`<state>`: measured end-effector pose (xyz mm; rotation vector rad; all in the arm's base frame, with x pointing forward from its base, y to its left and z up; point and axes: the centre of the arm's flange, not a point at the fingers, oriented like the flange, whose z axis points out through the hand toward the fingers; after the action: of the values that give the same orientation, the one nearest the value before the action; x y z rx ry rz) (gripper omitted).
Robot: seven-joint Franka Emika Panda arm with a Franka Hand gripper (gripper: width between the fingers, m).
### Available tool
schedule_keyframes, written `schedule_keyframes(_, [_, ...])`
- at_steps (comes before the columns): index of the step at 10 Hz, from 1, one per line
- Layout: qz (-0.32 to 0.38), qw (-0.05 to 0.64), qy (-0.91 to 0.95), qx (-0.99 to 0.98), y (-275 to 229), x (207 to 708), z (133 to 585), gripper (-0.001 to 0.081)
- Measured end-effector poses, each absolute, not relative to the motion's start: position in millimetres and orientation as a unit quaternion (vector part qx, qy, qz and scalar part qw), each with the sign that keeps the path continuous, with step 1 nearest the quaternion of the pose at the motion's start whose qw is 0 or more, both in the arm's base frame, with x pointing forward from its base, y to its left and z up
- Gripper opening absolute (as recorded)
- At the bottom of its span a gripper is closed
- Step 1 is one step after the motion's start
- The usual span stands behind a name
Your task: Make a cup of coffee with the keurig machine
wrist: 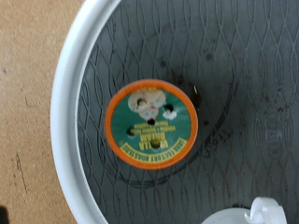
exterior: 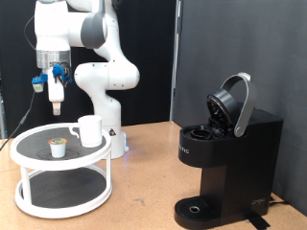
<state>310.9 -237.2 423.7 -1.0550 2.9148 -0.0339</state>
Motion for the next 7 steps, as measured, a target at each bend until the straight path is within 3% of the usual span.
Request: schedule_keyframes(7, [-0.015, 0.020, 0.943, -0.331, -238.1, 322.6, 382.0, 0.0734])
